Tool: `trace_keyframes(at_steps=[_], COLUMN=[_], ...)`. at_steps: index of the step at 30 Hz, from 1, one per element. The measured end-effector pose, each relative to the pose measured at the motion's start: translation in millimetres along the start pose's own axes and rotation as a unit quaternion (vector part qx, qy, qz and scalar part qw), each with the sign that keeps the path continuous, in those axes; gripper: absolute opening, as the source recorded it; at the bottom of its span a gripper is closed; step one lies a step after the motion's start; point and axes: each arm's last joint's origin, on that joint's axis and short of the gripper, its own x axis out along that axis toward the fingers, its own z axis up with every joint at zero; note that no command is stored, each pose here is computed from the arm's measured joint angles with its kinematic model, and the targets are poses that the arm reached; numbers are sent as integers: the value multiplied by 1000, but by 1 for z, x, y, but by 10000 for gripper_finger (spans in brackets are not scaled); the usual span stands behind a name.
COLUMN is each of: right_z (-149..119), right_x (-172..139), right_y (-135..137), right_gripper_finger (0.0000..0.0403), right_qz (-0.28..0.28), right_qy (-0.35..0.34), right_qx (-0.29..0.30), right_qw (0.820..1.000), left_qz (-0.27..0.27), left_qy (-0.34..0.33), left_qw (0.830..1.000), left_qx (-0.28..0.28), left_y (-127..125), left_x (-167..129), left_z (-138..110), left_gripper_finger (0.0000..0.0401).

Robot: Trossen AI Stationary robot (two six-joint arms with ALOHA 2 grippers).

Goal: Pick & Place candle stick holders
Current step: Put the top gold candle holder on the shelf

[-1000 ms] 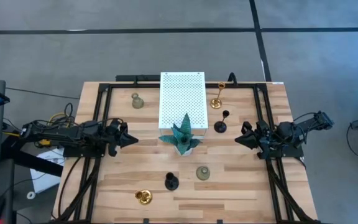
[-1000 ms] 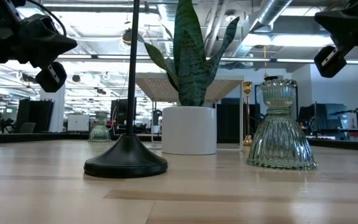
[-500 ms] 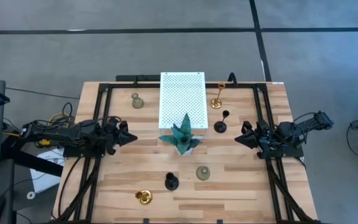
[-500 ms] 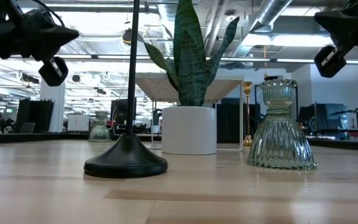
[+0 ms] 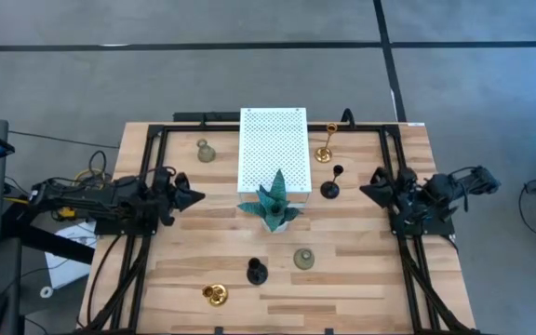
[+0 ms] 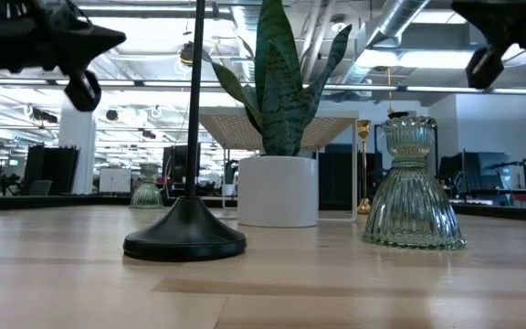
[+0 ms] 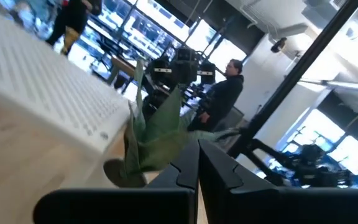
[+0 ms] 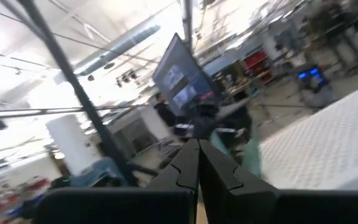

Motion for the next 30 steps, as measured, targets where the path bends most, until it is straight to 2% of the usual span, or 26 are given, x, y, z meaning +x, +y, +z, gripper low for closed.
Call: trace_keyframes(at_steps=[5, 9, 16, 21, 26, 30], right_z=[20, 35, 64, 77, 82, 85], right_x=[3, 12, 33, 40, 38, 28], right_y=[7, 16, 35, 44, 44, 40], right_gripper_finger=[0, 0, 0, 0, 0, 0], right_qz=[-66, -118, -202, -233, -238, -246], right_qy=[26, 41, 58, 85, 112, 137], right_qx=[-38, -77, -214, -288, -307, -289], right_qw=[997, 989, 954, 925, 915, 915], left_qz=[20, 59, 143, 152, 147, 145], left_qy=[4, 15, 20, 1, -5, 1], left_qw=[998, 991, 960, 956, 957, 957], left_qx=[61, 120, 239, 251, 249, 250], left_y=[-16, -28, -45, -55, -58, -58], left_x=[18, 44, 89, 101, 101, 101], left_z=[25, 43, 69, 85, 90, 89], left_gripper_finger=[4, 4, 3, 3, 3, 3])
